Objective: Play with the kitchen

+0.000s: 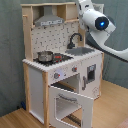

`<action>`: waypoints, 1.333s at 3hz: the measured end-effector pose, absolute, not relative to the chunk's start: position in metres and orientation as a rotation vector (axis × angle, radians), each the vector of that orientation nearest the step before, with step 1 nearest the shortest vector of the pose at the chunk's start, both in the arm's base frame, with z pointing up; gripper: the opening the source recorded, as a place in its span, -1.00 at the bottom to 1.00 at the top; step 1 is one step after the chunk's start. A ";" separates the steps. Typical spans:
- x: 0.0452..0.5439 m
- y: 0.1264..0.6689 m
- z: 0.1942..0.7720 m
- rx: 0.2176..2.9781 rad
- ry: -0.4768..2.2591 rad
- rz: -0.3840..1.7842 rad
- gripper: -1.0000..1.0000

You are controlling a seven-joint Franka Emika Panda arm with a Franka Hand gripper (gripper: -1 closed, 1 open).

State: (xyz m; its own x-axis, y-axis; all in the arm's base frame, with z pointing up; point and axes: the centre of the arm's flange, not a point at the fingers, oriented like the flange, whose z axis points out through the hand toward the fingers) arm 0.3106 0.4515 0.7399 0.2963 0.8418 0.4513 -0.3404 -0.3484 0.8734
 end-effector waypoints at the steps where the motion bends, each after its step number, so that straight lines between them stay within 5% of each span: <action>1: 0.291 0.488 0.732 1.349 0.585 1.280 1.00; 4: 0.206 0.557 0.679 1.084 0.769 1.108 1.00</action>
